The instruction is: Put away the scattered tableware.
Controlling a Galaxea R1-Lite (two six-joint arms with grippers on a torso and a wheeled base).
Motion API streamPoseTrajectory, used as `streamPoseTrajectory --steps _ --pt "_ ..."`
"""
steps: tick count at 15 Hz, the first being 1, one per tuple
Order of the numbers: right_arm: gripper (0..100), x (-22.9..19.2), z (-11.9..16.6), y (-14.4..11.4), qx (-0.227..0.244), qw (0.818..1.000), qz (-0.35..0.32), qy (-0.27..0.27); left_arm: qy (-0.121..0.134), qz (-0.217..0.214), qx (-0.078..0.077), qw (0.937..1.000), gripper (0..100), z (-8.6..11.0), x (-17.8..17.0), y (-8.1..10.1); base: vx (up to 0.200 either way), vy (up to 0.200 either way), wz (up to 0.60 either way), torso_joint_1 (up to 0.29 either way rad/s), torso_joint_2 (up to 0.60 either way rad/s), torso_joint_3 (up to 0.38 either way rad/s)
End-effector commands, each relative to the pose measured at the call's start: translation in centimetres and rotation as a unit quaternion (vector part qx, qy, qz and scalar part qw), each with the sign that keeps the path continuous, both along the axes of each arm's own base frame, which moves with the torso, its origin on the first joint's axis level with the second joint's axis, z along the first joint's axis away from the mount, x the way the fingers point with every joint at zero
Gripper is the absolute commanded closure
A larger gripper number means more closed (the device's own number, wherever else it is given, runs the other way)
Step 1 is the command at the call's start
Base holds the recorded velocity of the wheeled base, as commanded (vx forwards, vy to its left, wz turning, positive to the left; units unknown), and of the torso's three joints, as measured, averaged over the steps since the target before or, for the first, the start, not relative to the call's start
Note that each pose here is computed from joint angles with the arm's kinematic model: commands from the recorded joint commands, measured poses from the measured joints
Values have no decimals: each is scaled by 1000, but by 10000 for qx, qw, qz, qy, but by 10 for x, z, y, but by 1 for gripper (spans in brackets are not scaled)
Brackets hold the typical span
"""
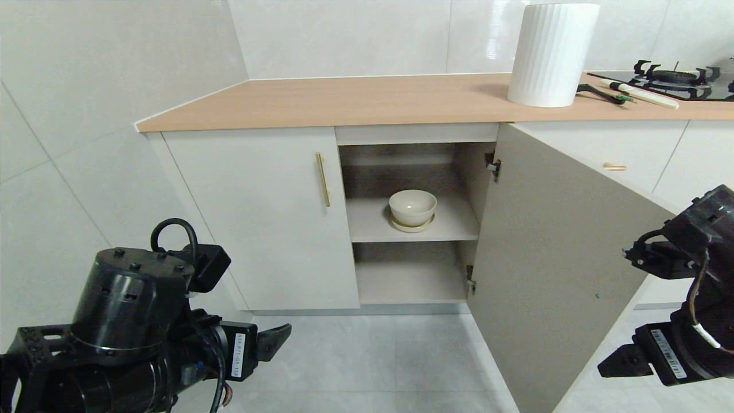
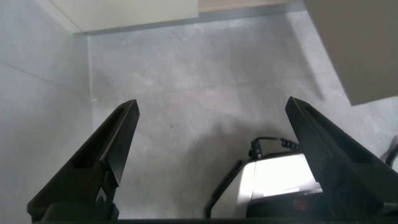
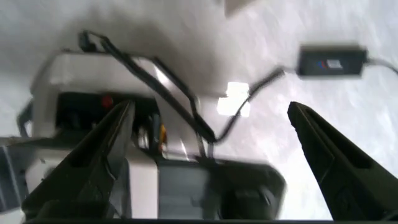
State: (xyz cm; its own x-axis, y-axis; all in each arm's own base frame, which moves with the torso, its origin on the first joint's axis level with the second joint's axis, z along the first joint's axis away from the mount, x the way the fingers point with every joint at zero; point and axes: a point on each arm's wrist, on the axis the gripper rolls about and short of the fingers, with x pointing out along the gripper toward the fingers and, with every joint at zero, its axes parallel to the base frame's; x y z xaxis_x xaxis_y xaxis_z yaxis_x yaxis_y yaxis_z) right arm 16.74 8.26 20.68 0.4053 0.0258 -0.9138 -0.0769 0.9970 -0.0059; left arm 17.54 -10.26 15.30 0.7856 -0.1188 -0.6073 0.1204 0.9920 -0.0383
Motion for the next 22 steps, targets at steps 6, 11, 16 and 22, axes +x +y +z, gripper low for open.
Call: streamPoseTrajectory --steps 6,11,16,22 --pt "0 23 25 -72 -536 9872 -1435 -443 24 0 11 10000 0 -1 1 0 0 0 0 0 0 0" --pt "0 6 36 -87 -744 9887 -1270 -280 24 5 5 10000 0 -1 1 0 0 0 0 0 0 0" --pt "0 28 30 -100 -748 9833 -1617 -372 18 5 1 10000 0 -1 0 0 0 0 0 0 0 0" --pt "0 77 12 -109 -299 9641 -2437 -1014 5 5 -8 10000 0 0 0 0 0 0 0 0 0 0"
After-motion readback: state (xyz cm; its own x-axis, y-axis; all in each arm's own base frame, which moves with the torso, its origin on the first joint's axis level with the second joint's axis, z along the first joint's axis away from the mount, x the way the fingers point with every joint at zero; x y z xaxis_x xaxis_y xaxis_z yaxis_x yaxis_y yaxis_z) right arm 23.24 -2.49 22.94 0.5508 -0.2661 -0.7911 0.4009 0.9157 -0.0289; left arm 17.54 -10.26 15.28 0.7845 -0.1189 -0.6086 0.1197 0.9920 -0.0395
